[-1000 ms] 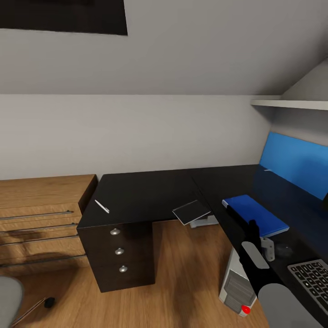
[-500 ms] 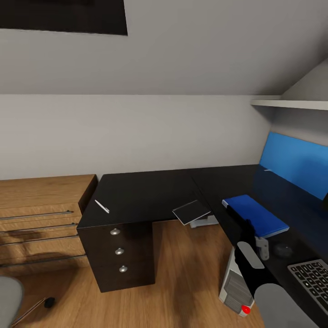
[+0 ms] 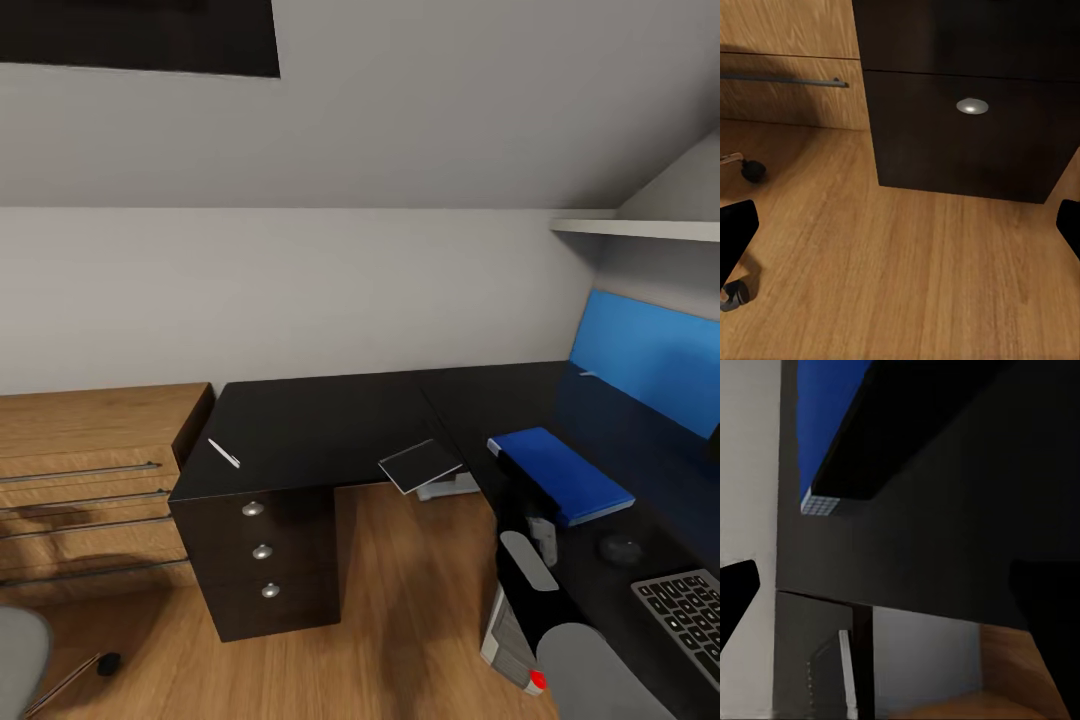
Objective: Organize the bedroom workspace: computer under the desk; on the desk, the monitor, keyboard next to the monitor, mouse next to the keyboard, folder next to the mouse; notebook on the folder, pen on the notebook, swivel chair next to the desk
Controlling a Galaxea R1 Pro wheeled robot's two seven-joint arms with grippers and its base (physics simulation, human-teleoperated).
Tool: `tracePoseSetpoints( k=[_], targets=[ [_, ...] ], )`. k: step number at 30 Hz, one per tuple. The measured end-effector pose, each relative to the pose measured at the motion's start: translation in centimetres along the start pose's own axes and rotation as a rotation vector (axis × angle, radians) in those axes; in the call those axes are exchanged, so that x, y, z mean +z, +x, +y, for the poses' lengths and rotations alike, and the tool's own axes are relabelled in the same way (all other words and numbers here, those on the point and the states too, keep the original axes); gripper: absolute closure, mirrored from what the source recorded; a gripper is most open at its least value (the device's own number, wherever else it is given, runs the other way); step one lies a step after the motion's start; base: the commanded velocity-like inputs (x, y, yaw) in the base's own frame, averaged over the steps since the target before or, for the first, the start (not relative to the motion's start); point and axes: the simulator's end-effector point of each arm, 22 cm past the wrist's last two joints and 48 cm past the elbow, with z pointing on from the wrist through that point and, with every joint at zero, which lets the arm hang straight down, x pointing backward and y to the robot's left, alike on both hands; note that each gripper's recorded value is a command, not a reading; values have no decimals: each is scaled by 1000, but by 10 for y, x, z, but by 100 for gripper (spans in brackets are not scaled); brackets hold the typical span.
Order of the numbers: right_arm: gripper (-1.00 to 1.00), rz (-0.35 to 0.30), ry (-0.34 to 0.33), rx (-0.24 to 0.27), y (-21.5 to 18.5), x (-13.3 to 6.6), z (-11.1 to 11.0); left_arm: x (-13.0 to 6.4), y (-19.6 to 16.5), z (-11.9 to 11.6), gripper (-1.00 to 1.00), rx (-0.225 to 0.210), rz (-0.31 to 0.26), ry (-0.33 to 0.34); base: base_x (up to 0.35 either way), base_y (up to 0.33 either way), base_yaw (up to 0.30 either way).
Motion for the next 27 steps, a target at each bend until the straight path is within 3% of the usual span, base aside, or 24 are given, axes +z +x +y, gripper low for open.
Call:
tracePoseSetpoints(
  k=[3,6,10,20,27],
  targets=[
    [-100,54,1,-6,16,-2,0,0,0,0,-100,0,0,0,0,0,0],
    [-100,224,-7,-42,58,-10,0,0,0,0,-100,0,0,0,0,0,0],
    [-100,336,-12,-63,84,-18,0,0,0,0,-100,0,0,0,0,0,0],
    [-100,432,-11,-64,116,-31,0,-1,0,-3,-100,-4,2,2,0,0,0],
    [-100,464,-1,-67,131,-39,-6,-1,1,-4,-100,-5,2,2,0,0,0]
  ],
)
